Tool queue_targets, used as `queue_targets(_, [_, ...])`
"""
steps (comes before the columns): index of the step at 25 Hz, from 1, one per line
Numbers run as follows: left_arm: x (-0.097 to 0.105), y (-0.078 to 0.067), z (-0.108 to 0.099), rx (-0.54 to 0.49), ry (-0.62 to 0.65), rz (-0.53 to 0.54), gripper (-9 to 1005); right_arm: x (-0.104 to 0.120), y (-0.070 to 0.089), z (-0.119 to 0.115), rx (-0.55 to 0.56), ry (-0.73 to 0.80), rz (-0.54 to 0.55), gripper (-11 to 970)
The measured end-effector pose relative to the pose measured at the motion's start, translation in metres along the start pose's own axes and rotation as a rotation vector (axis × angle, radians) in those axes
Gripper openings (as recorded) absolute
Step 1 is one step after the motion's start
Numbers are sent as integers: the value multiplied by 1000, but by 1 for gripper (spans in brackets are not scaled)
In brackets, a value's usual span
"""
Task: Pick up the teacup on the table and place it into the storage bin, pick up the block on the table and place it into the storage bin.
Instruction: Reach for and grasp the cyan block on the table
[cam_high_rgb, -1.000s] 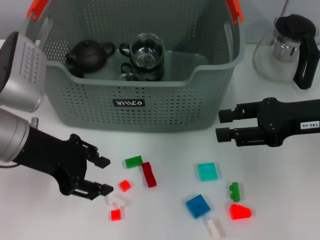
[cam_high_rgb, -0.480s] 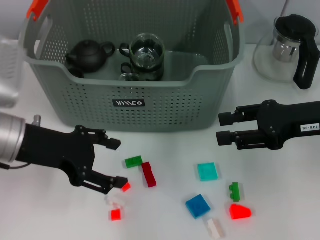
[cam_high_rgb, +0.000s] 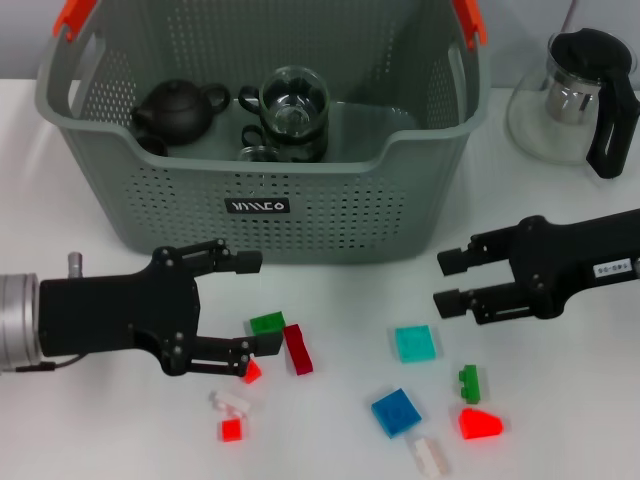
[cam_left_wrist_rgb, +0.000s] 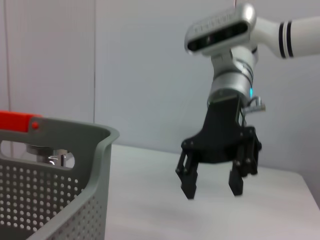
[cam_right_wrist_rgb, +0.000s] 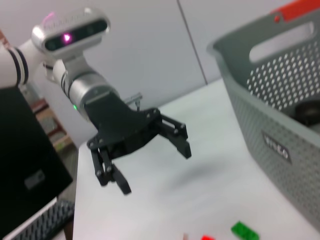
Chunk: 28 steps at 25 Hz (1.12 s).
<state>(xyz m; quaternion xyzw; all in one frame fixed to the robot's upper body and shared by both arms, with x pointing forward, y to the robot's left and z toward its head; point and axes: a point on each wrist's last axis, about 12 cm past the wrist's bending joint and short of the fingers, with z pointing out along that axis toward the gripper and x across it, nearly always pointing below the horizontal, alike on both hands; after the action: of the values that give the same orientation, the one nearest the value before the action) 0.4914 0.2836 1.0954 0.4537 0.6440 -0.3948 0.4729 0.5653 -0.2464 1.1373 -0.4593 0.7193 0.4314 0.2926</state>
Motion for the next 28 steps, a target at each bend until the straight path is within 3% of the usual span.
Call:
queue_targets(11, [14,-6,6,-2,-24,-74,905,-34,-7,9,38,253,-100,639])
queue_targets(17, [20,-7,8,-13,-33,-94,905,-58,-10,39,65,444,-164,639])
queue_targets(28, [21,-7,5,-37,-51,-104,905,-72,-6,82,110,634,-254,638])
